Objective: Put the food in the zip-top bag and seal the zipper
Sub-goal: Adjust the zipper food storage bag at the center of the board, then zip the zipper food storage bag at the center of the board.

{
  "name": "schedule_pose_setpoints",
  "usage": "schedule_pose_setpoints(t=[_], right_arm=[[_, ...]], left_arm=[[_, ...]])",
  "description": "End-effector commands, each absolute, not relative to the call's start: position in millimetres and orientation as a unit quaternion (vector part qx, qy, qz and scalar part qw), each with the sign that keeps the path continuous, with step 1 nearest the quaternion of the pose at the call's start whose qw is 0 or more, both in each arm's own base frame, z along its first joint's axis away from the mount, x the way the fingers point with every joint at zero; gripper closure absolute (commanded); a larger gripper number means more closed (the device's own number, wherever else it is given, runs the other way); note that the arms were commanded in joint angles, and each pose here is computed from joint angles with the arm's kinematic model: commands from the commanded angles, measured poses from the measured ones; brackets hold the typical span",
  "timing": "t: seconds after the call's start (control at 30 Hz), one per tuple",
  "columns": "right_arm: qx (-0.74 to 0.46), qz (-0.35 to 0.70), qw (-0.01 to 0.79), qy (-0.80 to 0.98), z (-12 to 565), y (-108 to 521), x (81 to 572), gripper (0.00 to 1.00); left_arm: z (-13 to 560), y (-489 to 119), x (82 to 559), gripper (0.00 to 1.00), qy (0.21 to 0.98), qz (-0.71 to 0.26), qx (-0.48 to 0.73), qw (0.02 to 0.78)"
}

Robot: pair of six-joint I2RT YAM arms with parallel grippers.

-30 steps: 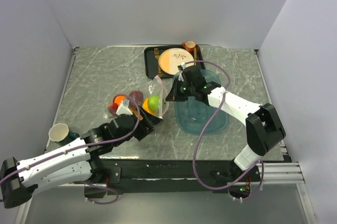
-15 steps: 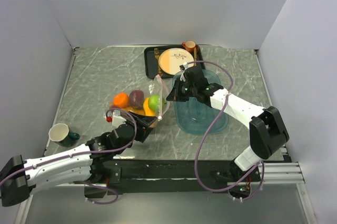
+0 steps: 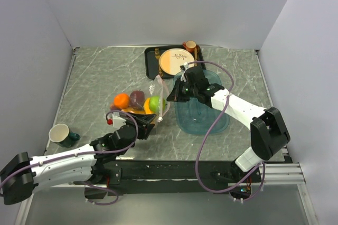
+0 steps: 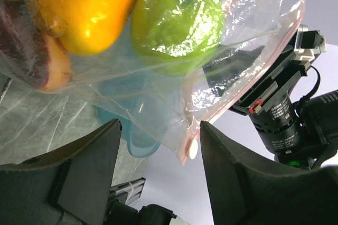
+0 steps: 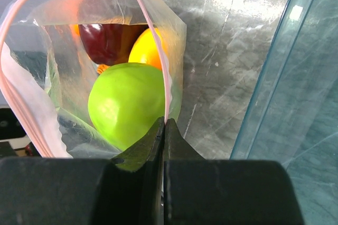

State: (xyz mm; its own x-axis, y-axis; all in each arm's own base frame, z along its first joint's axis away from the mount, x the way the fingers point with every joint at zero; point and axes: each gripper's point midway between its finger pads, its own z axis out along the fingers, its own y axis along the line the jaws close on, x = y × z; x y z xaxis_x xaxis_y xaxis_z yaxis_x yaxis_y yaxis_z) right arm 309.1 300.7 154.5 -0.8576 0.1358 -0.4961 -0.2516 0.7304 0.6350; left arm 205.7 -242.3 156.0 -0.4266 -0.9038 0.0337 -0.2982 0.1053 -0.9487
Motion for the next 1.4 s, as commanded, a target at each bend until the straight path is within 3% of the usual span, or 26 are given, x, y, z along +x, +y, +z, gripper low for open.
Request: schedule_pose_setpoints(t=[0.0,0.2,0.37,0.57,0.73,0.93,1.03,1.1,1.2,1.37], right_arm=[[-0.042,0.387,0.299,0.871,183,303,313,0.96],[-0.046,0.390,0.293,0.872,180,305,309,0.96],[-0.047,0.390,0.292,0.872,180,305,308,0.96],[-0.052,0.389,0.292,0.872,179,306,308,0.96],[-0.054,0.385,0.289,0.875,176,305,307,0.96],[-0.041,0.360,0.311,0.878,184,294,312,0.78],[-0.028,0.347,0.342,0.873,203,281,311,0.38],[-0.015,0.342,0.347,0.873,208,274,307,0.31],[0.012,0.358,0.339,0.870,213,267,292,0.30],[0.049,0.459,0.289,0.839,223,276,246,0.40]], left_arm=[[173,-244,213,0.34,0.640,-0.533,-0.464,0.301],[173,-245,217,0.36,0.623,-0.544,-0.477,0.296],[171,-251,220,0.47,0.631,-0.539,-0.474,0.295],[166,-250,226,0.82,0.641,-0.532,-0.467,0.296],[166,-241,229,0.94,0.653,-0.511,-0.463,0.313],[167,-245,228,0.98,0.678,-0.497,-0.437,0.320],[167,-250,228,0.98,0.686,-0.498,-0.421,0.321],[170,-254,229,0.98,0.690,-0.502,-0.410,0.322],[174,-257,231,0.97,0.691,-0.506,-0.400,0.327],[175,-256,233,0.95,0.690,-0.507,-0.397,0.330]])
